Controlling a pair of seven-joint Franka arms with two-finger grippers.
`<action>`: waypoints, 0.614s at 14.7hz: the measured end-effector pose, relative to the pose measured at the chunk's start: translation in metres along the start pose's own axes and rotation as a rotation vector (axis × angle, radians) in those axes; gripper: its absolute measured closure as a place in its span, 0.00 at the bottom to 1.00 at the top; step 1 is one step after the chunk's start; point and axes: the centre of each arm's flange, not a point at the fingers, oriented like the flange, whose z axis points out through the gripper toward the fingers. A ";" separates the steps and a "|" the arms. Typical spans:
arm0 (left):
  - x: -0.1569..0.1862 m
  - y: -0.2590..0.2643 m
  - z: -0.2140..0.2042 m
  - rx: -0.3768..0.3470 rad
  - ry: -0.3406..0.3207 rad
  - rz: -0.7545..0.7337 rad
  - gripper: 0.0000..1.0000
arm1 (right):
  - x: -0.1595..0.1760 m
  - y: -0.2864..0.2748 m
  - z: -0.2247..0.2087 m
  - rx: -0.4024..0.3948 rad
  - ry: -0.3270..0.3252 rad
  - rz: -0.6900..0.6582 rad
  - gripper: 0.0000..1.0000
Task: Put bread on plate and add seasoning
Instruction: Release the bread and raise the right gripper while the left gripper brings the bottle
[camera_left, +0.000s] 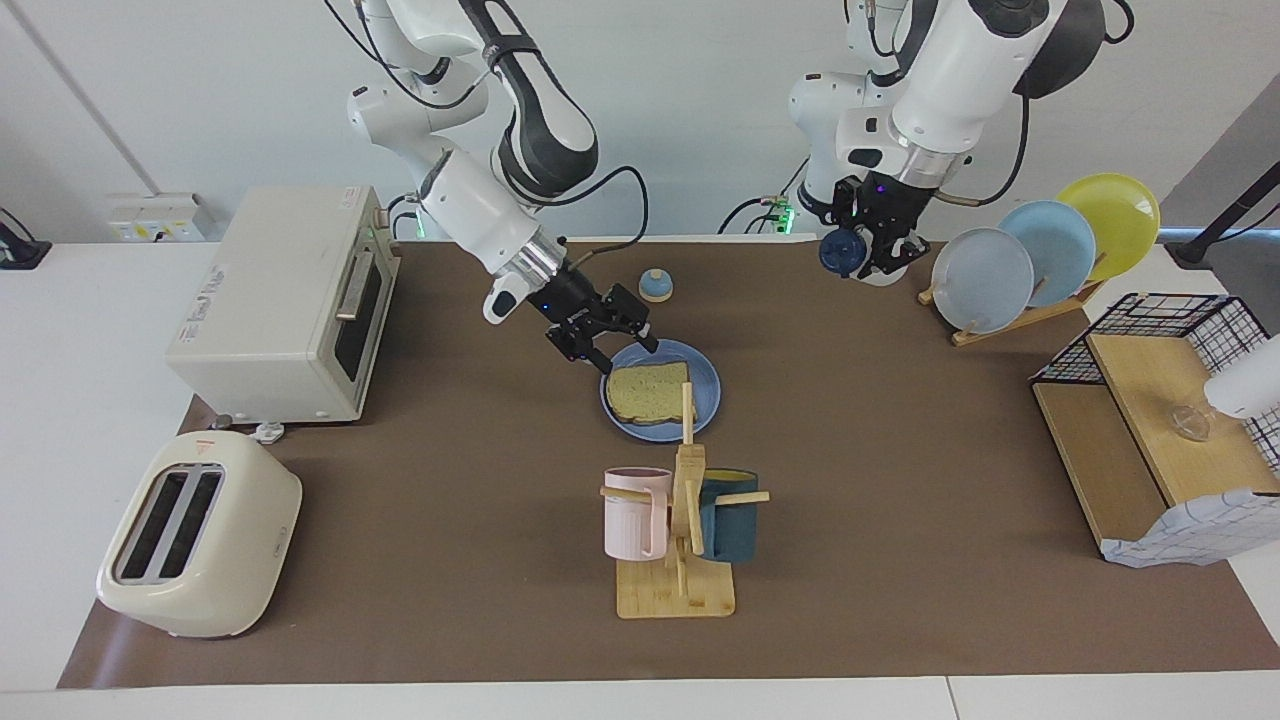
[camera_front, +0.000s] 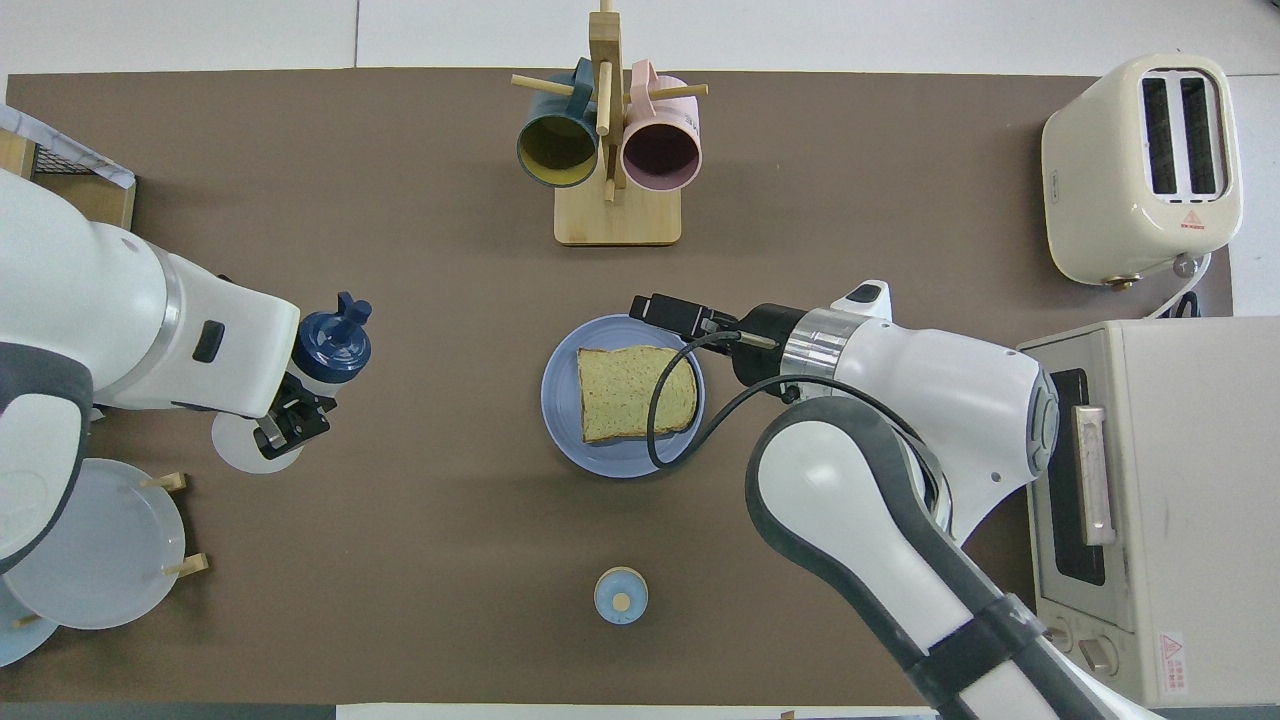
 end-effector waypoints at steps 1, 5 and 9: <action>0.000 0.003 -0.001 -0.002 -0.003 0.008 0.59 | 0.003 -0.006 -0.007 0.005 -0.027 0.005 0.00; 0.000 0.013 -0.006 -0.004 -0.009 0.071 0.59 | 0.023 -0.053 -0.064 -0.038 -0.133 0.048 0.00; 0.006 0.035 -0.016 0.006 -0.013 0.114 0.59 | 0.012 -0.108 -0.104 -0.025 -0.129 0.110 0.00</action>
